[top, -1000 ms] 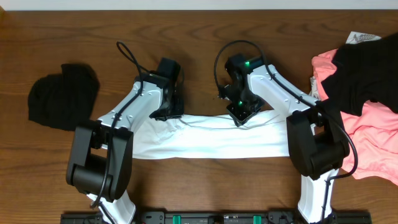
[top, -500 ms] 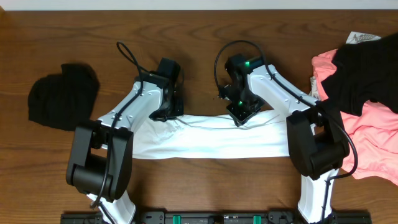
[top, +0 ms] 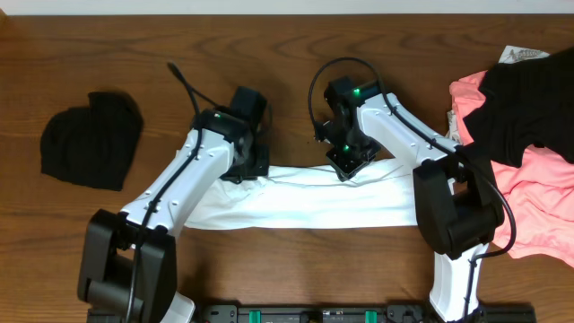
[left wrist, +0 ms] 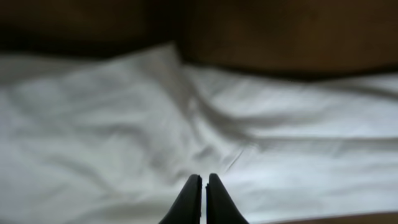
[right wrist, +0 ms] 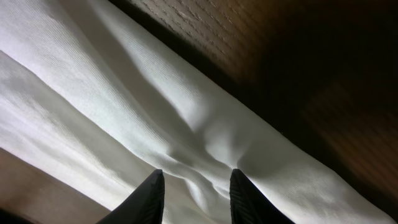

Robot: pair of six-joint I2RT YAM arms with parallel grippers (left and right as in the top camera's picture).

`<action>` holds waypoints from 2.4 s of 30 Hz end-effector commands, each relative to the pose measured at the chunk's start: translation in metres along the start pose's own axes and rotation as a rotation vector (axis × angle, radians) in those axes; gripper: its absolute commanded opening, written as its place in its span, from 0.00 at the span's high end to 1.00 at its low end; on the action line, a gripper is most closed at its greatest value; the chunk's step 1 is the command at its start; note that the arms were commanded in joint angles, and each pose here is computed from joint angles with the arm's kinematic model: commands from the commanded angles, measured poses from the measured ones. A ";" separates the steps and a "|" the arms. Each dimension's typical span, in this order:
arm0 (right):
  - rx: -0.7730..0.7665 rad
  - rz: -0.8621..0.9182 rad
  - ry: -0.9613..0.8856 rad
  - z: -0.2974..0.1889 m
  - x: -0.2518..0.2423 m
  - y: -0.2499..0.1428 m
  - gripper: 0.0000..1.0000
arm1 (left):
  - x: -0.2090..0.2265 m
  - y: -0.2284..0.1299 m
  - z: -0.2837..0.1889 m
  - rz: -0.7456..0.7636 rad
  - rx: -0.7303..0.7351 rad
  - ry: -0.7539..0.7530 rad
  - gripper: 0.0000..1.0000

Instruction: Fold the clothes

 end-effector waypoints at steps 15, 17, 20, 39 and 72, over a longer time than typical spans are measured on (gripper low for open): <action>-0.032 0.008 -0.012 -0.014 0.000 0.000 0.67 | 0.011 0.020 0.060 -0.087 -0.022 0.167 0.67; -0.032 0.008 -0.012 -0.014 0.000 0.000 0.67 | 0.011 0.021 0.059 -0.088 -0.026 0.170 0.67; -0.033 0.008 -0.011 -0.014 0.000 0.000 0.67 | 0.012 0.021 0.059 -0.089 -0.026 0.170 0.68; -0.031 0.019 -0.010 -0.015 -0.003 -0.002 0.67 | 0.013 0.022 0.059 -0.088 -0.032 0.182 0.94; -0.009 0.030 -0.021 -0.015 -0.007 -0.006 0.66 | 0.010 -0.057 0.012 -0.060 0.183 0.371 0.94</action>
Point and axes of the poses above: each gripper's point midway between its finger pads, its own z axis out along the fingers, its own x axis along the line the jaws close on, y = z × x, the point moved 8 cm from there along -z, back along the fingers, and after that the axes turned 2 degrees about -z, right-handed, at the moved point
